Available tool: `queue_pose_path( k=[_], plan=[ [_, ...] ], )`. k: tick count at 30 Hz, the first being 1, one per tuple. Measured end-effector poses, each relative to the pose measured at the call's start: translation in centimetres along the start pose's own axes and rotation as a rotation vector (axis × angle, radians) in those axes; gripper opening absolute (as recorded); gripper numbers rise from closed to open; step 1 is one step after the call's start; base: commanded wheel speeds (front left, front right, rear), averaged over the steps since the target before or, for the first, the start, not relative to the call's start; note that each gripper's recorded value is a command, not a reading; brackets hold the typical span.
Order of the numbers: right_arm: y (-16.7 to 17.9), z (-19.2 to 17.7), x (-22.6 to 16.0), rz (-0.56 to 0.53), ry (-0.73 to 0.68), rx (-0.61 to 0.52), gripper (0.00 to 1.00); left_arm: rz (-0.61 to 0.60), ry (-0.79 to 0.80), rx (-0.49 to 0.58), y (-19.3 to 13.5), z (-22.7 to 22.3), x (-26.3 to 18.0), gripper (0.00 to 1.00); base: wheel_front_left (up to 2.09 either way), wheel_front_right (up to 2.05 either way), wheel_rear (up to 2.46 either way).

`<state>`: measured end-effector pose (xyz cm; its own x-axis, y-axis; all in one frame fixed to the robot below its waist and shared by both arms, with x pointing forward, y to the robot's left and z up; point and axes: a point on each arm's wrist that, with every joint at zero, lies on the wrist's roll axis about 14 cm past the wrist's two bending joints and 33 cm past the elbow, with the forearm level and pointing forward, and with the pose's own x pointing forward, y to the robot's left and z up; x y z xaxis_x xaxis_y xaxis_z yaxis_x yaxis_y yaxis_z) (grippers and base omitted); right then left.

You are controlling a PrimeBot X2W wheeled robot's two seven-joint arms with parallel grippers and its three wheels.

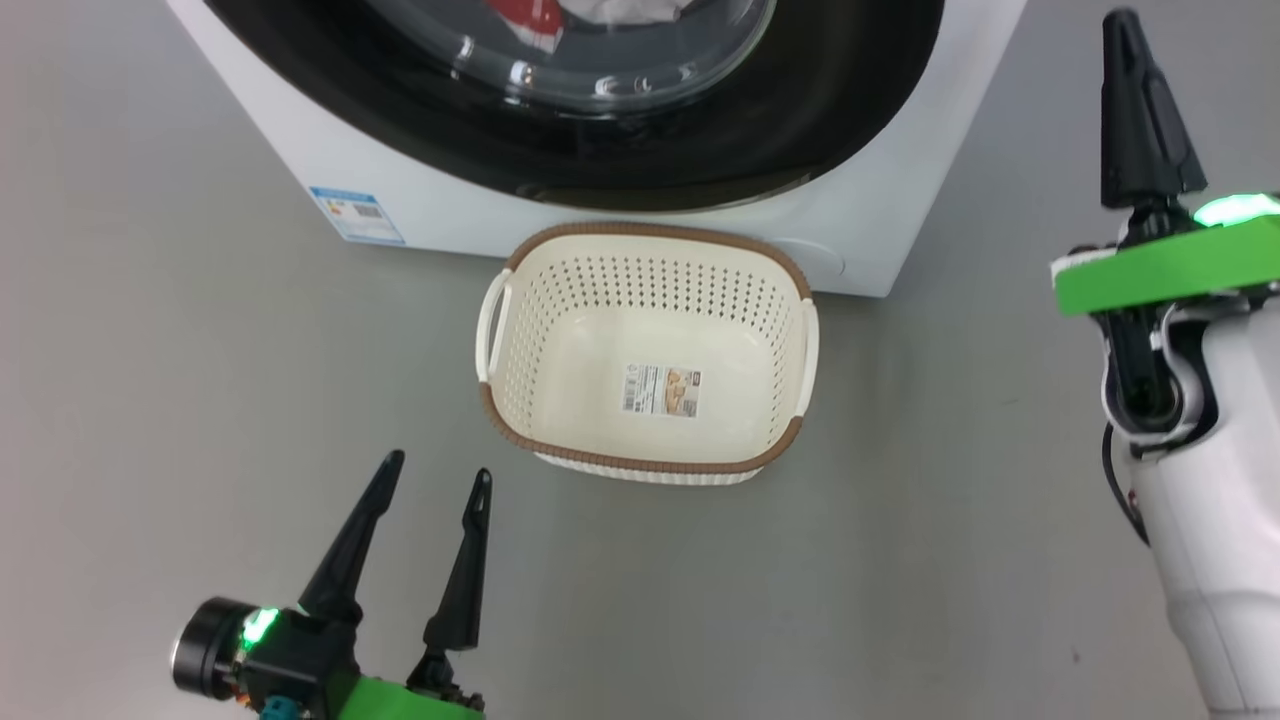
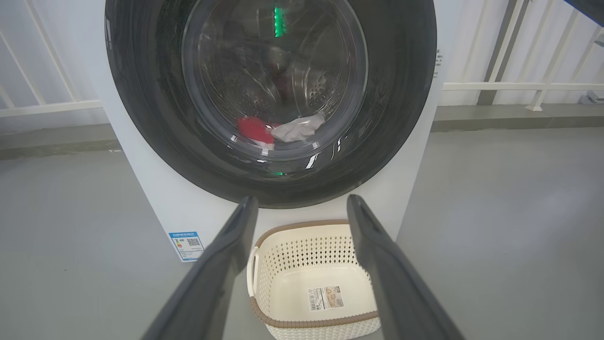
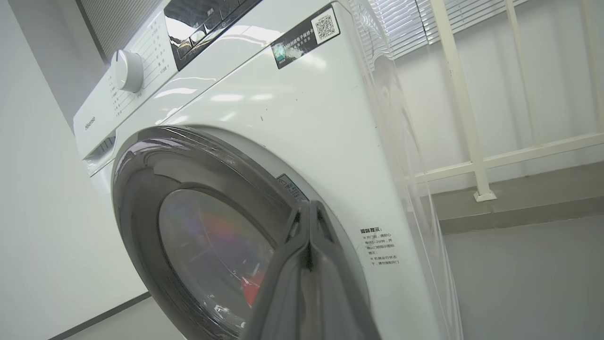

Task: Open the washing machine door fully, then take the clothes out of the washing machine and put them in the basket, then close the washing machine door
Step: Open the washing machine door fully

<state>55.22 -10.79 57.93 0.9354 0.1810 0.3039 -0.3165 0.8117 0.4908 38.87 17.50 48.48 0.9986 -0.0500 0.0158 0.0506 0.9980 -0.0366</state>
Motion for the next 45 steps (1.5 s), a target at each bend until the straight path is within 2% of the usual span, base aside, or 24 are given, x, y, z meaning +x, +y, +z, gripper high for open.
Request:
queue_pose_path(
  k=[14, 23, 27, 31, 45],
  plan=[
    [0.5, -2.6, 6.6, 0.044, 0.040, 0.159, 0.00, 0.013, 0.025, -0.004, 0.6, -1.3, 2.1, 1.00, 0.00, 0.00, 0.00],
    [1.3, -5.3, 10.5, 0.080, 0.196, 0.299, 0.00, 0.021, 0.034, -0.024, 1.0, -2.1, 3.6, 1.00, 0.00, 0.00, 0.00],
    [1.9, -6.8, 11.2, 0.097, 0.286, 0.397, 0.00, 0.027, 0.050, -0.027, 1.3, -2.7, 3.8, 1.00, 0.00, 0.00, 0.00],
    [1.8, -7.4, 11.9, 0.108, 0.353, 0.450, 0.00, 0.031, 0.055, -0.024, 1.4, -3.1, 4.2, 1.00, 0.00, 0.00, 0.00],
    [2.3, -8.8, 12.1, 0.155, 0.549, 0.530, 0.00, 0.027, 0.059, -0.027, 1.3, -3.4, 4.7, 1.00, 0.00, 0.00, 0.00]
  ],
)
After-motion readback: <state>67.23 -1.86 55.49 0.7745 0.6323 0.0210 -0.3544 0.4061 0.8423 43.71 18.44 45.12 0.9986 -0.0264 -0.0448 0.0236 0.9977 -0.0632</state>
